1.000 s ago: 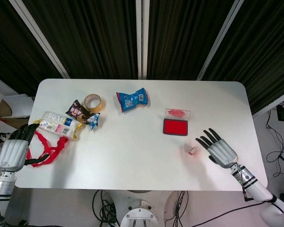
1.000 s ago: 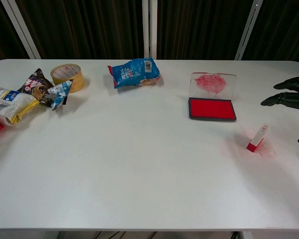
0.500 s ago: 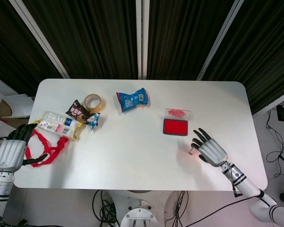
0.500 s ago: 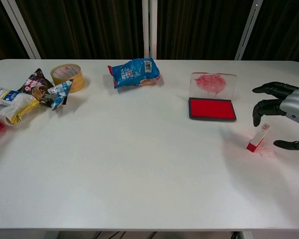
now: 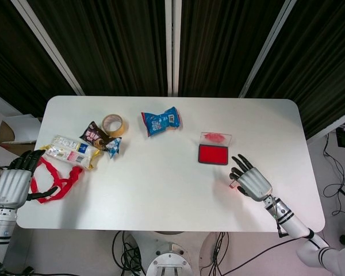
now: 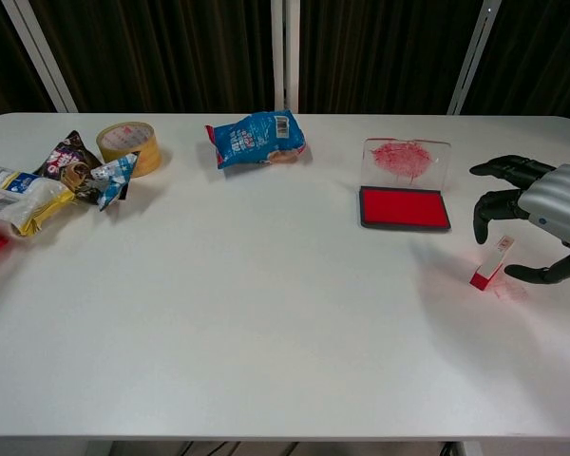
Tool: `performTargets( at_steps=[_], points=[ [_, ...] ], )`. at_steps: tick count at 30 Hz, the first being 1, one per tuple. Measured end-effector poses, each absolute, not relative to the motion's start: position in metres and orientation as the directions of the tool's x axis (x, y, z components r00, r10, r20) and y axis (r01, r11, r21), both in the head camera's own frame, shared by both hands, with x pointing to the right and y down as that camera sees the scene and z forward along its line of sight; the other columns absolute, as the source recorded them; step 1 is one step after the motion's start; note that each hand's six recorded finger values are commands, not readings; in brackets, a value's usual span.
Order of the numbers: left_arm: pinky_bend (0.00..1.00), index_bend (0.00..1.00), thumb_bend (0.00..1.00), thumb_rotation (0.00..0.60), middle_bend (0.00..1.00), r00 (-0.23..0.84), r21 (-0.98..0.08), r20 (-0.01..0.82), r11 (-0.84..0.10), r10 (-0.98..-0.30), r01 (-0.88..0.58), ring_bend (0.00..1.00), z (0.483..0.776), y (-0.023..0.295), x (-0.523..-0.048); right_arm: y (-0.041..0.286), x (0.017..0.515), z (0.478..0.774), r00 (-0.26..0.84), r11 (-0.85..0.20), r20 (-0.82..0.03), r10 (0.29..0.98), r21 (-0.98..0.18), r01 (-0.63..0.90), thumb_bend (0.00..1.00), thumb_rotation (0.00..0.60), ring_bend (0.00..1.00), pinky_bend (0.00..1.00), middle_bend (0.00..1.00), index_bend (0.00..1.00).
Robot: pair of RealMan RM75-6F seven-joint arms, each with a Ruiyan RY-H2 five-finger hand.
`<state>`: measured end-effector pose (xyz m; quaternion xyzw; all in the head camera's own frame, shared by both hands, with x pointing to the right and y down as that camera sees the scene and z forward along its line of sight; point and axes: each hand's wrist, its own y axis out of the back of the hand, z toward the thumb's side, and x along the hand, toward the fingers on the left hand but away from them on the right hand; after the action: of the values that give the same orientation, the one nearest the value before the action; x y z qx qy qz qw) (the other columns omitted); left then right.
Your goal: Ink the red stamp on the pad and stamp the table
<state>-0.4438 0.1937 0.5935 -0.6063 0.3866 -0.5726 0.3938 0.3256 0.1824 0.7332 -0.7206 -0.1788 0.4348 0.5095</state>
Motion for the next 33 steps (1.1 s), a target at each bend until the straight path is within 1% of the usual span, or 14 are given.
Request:
performTargets(
  at_steps=[4, 14, 20, 25, 33],
  points=[
    [0.23, 0.09, 0.03, 0.401, 0.12, 0.044, -0.921, 0.389, -0.39, -0.92, -0.018, 0.11, 0.5935, 0.1939, -0.4446, 0.182, 0.3238, 0.7355, 0.557, -0.424, -0.447, 0.7, -0.888, -0.18, 0.23, 0.6, 0.04, 0.0, 0.36, 0.48],
    [0.23, 0.09, 0.03, 0.402, 0.12, 0.045, -0.925, 0.379, -0.38, -0.924, -0.023, 0.11, 0.5922, 0.1938, -0.4465, 0.1843, 0.3225, 0.7405, 0.554, -0.433, -0.457, 0.696, -0.883, -0.183, 0.23, 0.6, 0.05, 0.0, 0.38, 0.51],
    [0.23, 0.09, 0.03, 0.402, 0.12, 0.043, -0.923, 0.382, -0.383, -0.923, -0.025, 0.11, 0.5929, 0.1945, -0.4472, 0.185, 0.3223, 0.7408, 0.556, -0.433, -0.454, 0.697, -0.883, -0.179, 0.24, 0.6, 0.05, 0.0, 0.39, 0.52],
    [0.23, 0.09, 0.03, 0.403, 0.12, 0.043, -0.923, 0.383, -0.385, -0.923, -0.026, 0.11, 0.5932, 0.195, -0.4471, 0.1844, 0.3228, 0.7414, 0.554, -0.435, -0.457, 0.696, -0.882, -0.182, 0.27, 0.6, 0.05, 0.0, 0.4, 0.51],
    [0.23, 0.09, 0.03, 0.403, 0.12, 0.043, -0.921, 0.388, -0.39, -0.921, -0.029, 0.11, 0.5945, 0.1948, -0.447, 0.1839, 0.3219, 0.7417, 0.553, -0.431, -0.454, 0.699, -0.884, -0.18, 0.28, 0.6, 0.09, 0.0, 0.44, 0.54]
  ],
)
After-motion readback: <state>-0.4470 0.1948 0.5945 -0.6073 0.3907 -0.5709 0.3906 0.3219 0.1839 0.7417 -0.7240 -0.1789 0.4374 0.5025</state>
